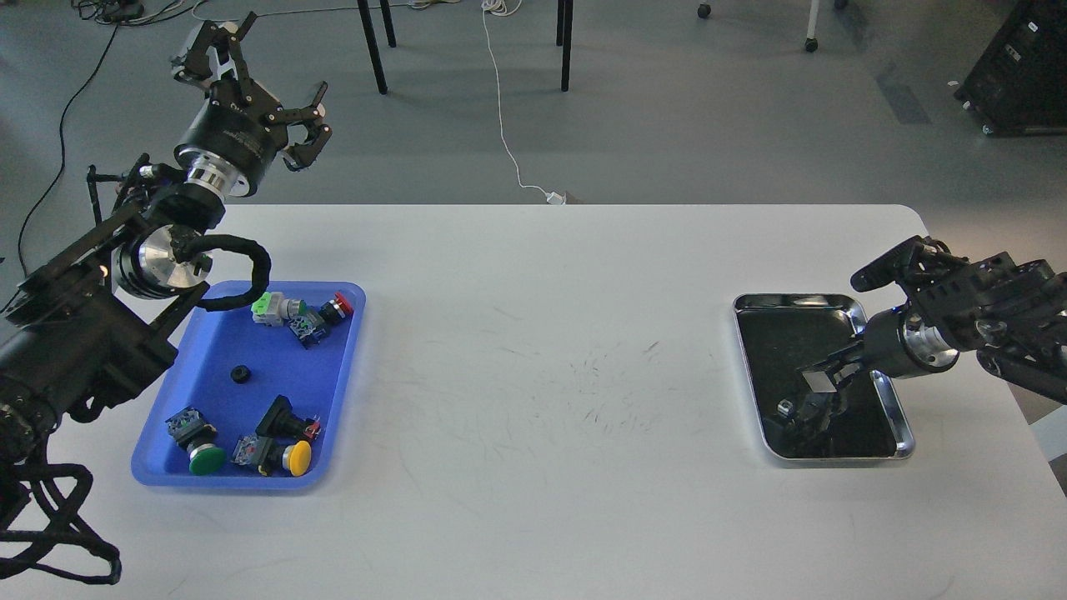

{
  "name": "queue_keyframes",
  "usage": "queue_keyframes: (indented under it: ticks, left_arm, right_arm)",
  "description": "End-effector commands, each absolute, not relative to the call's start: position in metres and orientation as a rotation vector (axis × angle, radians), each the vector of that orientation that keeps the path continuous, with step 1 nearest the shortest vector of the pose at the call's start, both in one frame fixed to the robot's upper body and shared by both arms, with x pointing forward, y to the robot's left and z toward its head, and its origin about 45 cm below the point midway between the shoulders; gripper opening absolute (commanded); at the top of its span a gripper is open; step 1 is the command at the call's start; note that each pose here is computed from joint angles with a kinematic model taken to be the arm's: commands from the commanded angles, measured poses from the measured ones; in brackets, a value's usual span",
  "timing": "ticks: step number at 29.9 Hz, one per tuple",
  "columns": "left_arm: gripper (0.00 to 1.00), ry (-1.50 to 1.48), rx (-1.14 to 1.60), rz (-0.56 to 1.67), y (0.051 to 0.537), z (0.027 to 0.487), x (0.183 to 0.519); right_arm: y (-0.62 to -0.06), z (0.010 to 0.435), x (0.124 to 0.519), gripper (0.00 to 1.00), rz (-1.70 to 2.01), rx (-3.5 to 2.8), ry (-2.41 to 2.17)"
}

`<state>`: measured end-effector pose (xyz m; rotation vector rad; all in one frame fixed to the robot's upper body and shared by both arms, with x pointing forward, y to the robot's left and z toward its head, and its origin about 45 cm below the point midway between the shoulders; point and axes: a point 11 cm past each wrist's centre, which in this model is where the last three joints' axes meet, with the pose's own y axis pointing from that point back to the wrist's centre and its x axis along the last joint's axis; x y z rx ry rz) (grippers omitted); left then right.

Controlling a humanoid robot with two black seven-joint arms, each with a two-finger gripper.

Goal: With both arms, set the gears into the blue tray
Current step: 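Reach the right gripper into the metal tray and grasp another black part, then carry the second black part to the table center, release, lift away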

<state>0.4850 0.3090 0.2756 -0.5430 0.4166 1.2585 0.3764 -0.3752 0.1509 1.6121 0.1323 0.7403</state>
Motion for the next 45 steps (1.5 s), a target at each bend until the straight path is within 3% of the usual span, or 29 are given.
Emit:
queue_keyframes:
  ticks: [1,6,12,20,32,39,45]
  left_arm:
    - [0.98,0.416,-0.543,1.259,0.309,0.276,0.485]
    - [0.98,0.414,-0.541,1.26,0.31,0.276,0.485]
    - [0.98,0.41,-0.533,1.261,0.312,0.276,0.485]
    - [0.98,0.411,-0.531,1.262,0.312,0.275,0.485]
    - [0.98,0.401,-0.532,1.271,0.319,0.279,0.485]
    - [0.98,0.389,-0.542,1.256,0.323,0.284,0.484]
    - [0.98,0.38,-0.544,1.241,0.325,0.287,0.483]
  right_arm:
    - [-0.374,0.148,0.376,0.59,0.756,1.619,0.125]
    - [-0.376,0.144,0.375,0.49,0.762,1.617,0.117]
    - [-0.375,0.141,0.372,0.46,0.757,1.629,0.113]
    - [-0.376,0.141,0.371,0.26,0.755,1.629,0.115]
    - [-0.368,0.15,0.374,0.21,0.798,1.668,0.114]
    - [-0.31,0.189,0.4,0.21,0.97,1.768,0.047]
    - [-0.223,0.199,0.405,0.2,1.02,1.955,0.041]
